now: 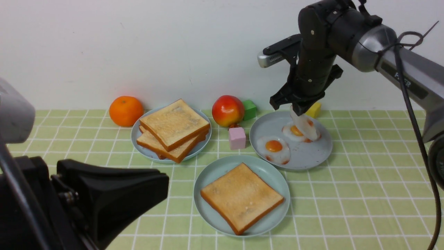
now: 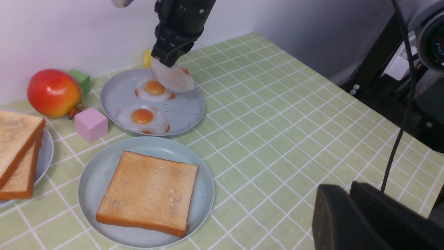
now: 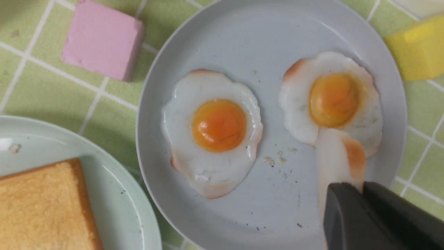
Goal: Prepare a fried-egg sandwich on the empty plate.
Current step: Use the right arm to place the fried egg on the slice of bread in the middle
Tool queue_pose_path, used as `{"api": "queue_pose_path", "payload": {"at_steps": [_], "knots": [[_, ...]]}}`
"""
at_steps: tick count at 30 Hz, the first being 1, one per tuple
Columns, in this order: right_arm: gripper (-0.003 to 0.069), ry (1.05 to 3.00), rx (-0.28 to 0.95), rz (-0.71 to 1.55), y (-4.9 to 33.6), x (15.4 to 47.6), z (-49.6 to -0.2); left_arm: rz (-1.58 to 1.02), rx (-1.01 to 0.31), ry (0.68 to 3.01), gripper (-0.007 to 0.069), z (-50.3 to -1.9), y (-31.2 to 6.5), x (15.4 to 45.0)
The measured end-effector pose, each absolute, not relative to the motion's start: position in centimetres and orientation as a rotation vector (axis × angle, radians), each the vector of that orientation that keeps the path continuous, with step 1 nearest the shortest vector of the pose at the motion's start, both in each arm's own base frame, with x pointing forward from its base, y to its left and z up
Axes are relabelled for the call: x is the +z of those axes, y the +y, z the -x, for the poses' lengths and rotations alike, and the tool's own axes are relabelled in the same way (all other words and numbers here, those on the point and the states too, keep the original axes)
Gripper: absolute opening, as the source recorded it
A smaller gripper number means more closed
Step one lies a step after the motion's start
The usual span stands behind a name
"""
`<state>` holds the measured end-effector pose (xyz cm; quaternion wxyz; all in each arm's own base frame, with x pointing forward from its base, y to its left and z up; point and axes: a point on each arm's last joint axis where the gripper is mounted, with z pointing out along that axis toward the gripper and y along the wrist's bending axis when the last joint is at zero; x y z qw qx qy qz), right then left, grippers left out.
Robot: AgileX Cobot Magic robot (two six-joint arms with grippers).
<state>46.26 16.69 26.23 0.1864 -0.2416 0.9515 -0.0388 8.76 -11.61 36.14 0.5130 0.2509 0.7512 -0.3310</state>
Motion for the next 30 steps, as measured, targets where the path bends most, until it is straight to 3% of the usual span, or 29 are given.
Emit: {"api": "queue_pose_path", "payload": {"at_steps": [8,15,22,30], "knots": [[0.0045,2.668,-0.056,0.671,16.8,28.1,-44.9,-0.625,-0.749,1.817,0.0074,-8.9,-11.5,35.9],[0.0045,2.679,-0.013,0.735,19.4,31.3,-37.9,-0.663,-0.661,1.82,0.0074,-9.1,-11.2,35.7],[0.0045,2.702,0.023,0.857,24.2,30.3,-33.1,-0.637,-0.579,1.826,0.0074,-9.5,-10.7,35.6],[0.0045,2.752,0.007,0.884,26.0,28.0,-32.2,-0.518,-0.5,1.888,0.0074,-10.1,-9.9,35.3]]}}
